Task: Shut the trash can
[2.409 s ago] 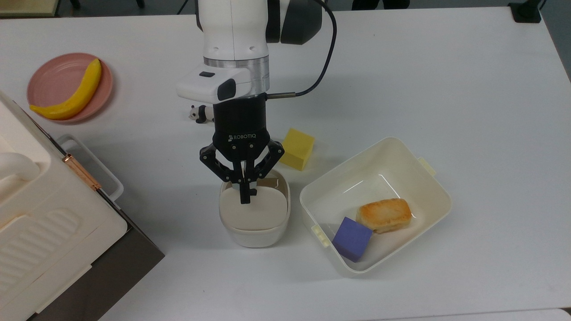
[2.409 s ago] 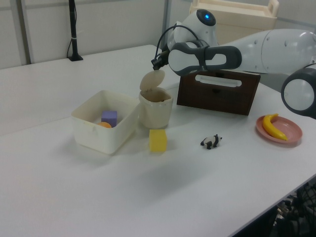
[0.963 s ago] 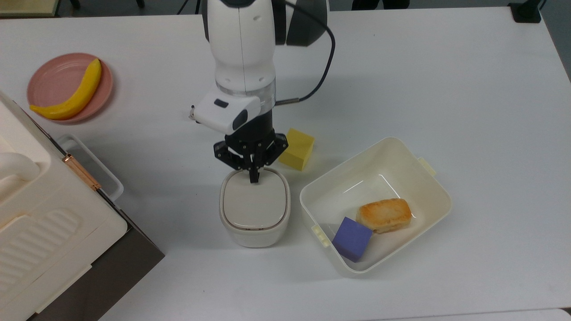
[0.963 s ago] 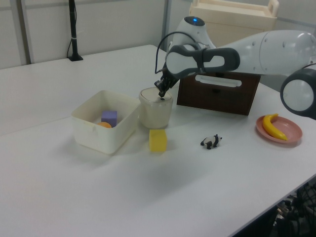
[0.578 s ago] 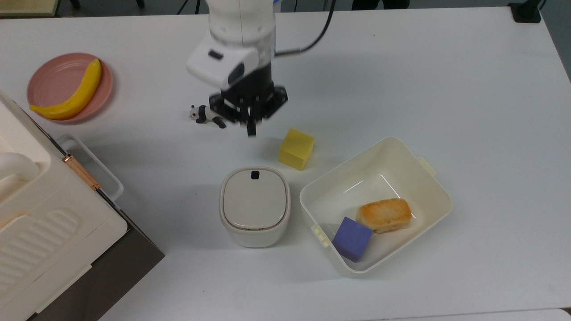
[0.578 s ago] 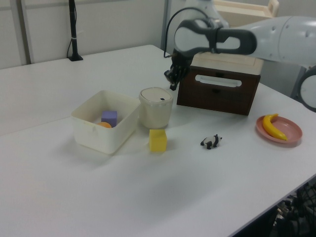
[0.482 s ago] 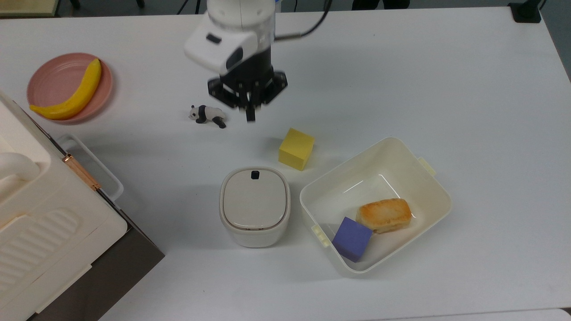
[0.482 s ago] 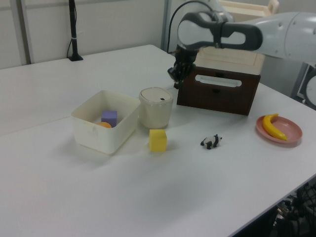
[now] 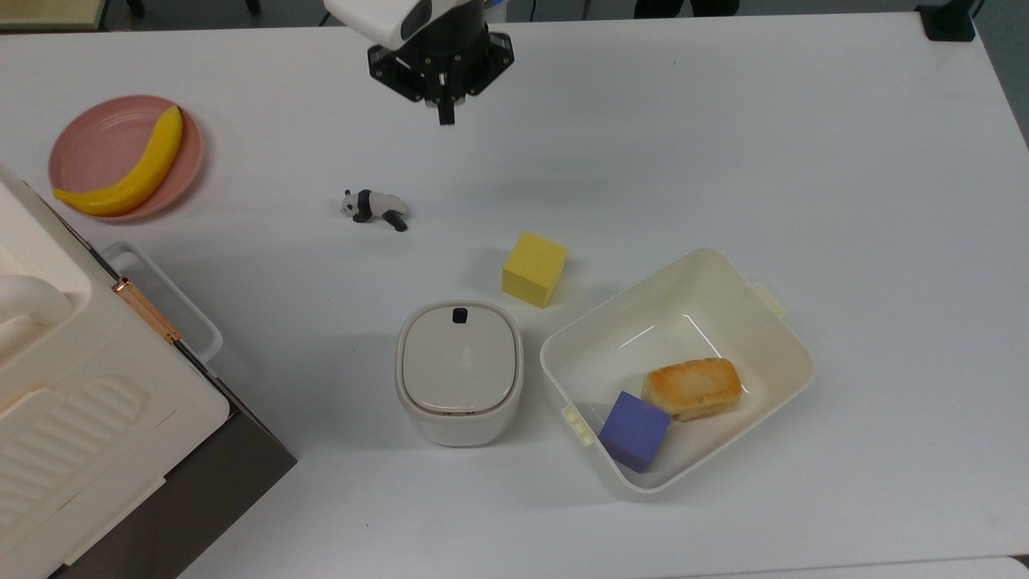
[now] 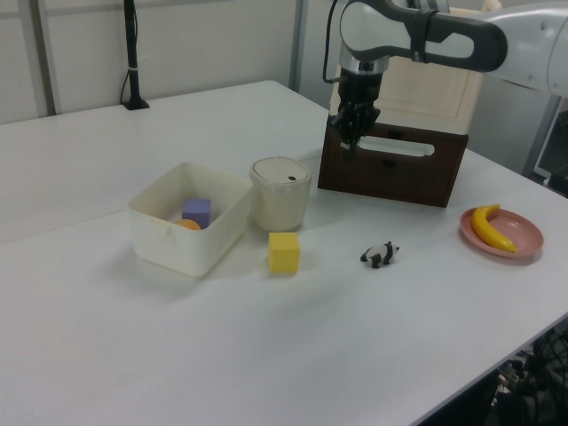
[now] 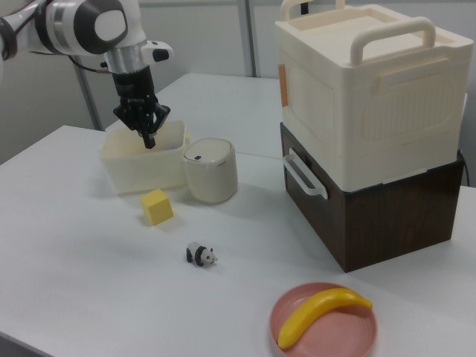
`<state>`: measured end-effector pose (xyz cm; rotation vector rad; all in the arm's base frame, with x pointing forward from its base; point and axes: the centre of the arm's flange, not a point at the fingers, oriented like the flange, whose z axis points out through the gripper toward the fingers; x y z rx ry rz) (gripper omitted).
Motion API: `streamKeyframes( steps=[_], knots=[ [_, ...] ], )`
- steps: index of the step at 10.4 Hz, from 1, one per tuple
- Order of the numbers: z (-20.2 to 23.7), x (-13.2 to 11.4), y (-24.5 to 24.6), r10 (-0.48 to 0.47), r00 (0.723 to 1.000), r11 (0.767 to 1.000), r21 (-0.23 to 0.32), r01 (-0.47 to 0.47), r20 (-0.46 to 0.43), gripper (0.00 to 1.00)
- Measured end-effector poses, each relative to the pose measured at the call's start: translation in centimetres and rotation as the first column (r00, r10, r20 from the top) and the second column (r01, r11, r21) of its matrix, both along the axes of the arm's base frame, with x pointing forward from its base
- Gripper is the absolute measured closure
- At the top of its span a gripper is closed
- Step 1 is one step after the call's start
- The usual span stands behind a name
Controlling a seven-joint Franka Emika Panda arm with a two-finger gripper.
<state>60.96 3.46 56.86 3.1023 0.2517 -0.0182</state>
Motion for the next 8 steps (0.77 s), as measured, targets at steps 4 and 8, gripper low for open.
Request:
streamKeyframes(
  steps=[4,8],
  knots=[
    [2.3,-2.0,-1.0,-0.020,1.000,1.000,-0.007,0.019,-0.019,0.67],
    [2.6,-2.3,-1.0,-0.020,1.000,1.000,-0.008,0.020,-0.020,0.04]
  ],
)
